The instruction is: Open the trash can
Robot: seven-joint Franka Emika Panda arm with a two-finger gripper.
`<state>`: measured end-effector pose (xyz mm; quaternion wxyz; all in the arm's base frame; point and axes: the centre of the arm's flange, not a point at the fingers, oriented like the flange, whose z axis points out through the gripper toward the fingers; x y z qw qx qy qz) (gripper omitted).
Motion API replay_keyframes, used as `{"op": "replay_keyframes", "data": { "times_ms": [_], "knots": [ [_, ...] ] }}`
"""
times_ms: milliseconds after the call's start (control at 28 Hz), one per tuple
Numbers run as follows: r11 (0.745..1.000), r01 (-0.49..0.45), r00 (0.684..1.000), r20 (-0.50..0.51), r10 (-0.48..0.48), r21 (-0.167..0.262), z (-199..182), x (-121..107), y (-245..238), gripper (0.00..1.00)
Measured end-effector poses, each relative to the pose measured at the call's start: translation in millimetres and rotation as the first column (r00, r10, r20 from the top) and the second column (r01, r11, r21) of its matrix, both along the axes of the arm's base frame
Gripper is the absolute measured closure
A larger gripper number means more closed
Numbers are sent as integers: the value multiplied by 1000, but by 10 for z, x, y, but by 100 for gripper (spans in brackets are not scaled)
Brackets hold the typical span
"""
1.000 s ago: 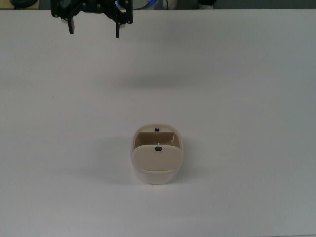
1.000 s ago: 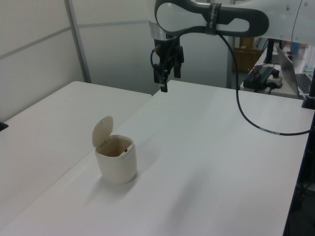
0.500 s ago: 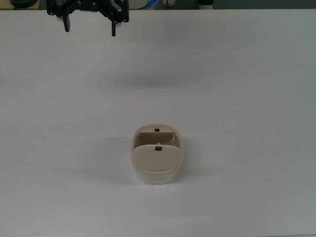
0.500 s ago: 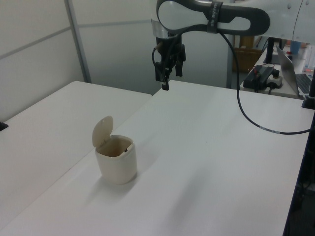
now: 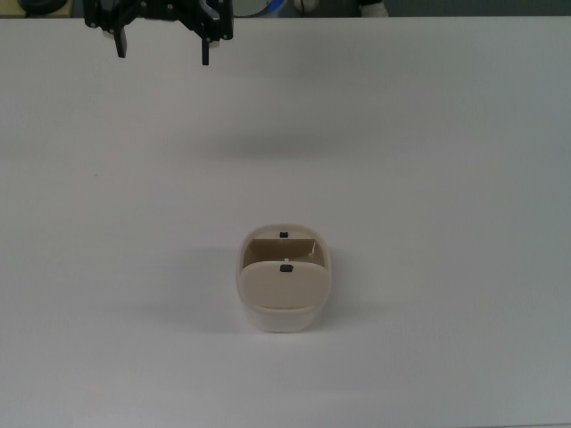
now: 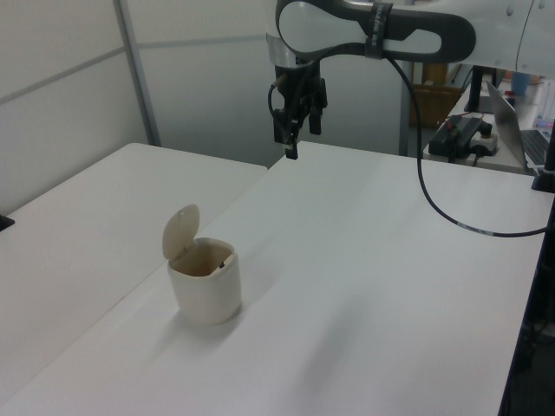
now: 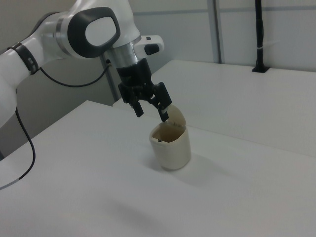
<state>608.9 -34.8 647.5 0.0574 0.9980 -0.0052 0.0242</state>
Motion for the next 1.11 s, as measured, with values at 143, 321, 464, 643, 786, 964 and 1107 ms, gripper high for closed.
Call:
{"op": "replay_keyframes", "data": {
  "times_ms": [143, 321, 464, 643, 786, 964, 1107],
  "knots": [
    [1000, 0, 1000, 0, 0, 0, 1, 0, 0, 0],
    [1000, 0, 1000, 0, 0, 0, 2, -1, 0, 0],
    [1000, 1, 1000, 0, -1, 0, 3, -2, -5, 0],
    [1000, 3, 1000, 1, -3, 0, 3, -3, -16, 0],
    [1000, 5, 1000, 1, -5, -1, 4, -4, -30, 0],
    [1000, 9, 1000, 1, -9, -1, 6, -6, -53, 0],
    [1000, 10, 1000, 1, -10, -2, 6, -6, -57, 0]
  ]
}}
